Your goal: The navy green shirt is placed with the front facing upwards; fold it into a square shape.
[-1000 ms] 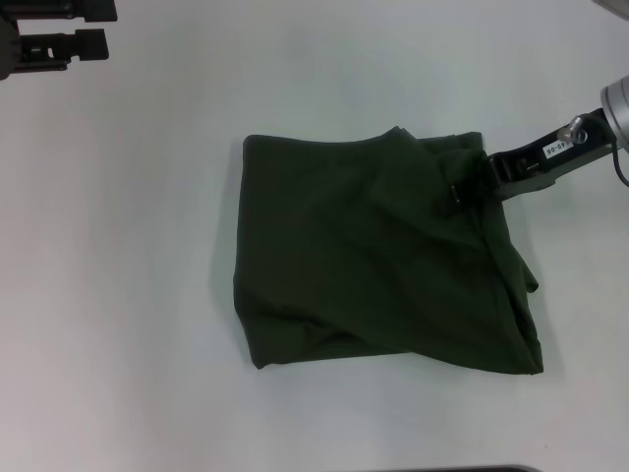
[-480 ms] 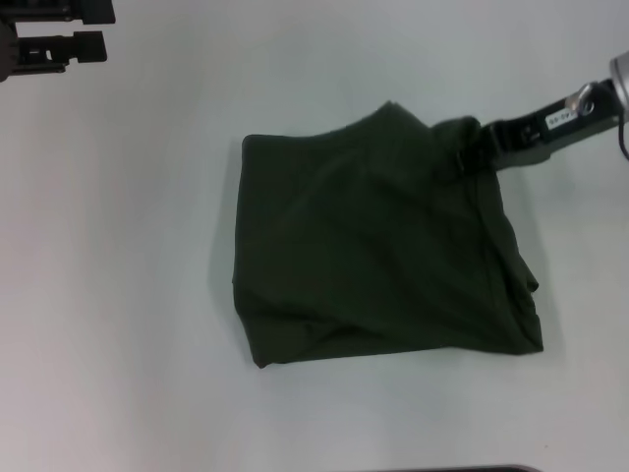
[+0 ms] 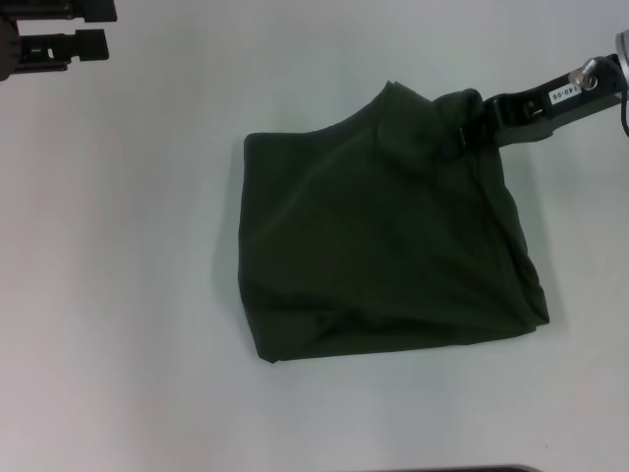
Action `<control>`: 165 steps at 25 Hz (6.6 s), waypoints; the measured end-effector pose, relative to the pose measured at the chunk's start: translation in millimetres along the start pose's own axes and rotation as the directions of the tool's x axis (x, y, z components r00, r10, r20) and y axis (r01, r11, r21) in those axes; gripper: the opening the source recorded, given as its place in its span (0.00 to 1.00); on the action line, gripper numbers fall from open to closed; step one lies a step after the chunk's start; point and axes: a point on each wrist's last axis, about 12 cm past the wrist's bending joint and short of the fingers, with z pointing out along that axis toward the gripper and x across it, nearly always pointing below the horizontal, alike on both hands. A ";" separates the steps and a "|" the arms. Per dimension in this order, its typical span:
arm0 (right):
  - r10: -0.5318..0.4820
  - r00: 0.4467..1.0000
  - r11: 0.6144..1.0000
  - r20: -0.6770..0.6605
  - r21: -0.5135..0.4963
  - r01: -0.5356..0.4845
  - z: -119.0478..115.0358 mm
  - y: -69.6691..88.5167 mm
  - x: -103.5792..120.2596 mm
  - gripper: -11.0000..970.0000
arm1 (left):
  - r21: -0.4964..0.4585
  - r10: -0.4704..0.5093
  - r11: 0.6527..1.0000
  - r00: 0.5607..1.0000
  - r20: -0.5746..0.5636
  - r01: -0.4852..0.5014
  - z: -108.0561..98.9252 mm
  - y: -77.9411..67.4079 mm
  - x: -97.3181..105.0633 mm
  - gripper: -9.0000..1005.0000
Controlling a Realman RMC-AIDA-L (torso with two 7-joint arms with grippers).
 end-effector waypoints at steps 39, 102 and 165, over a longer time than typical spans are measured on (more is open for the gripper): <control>0.061 0.998 0.998 0.011 -0.036 -0.060 -38.8 -5.5 0.0 0.56 | 0.001 -0.002 1.000 0.999 0.035 0.002 -7.6 3.0 0.1 0.60; 0.056 0.998 0.990 0.029 0.128 -0.059 20.1 -16.8 6.5 0.55 | -0.025 -0.030 0.999 0.991 0.131 0.033 -34.0 7.0 -3.8 0.60; 0.124 0.992 0.985 -0.010 -0.123 -0.124 -44.1 -13.7 33.5 0.55 | -0.198 -0.073 0.979 0.983 -0.166 0.039 79.5 48.2 35.0 0.59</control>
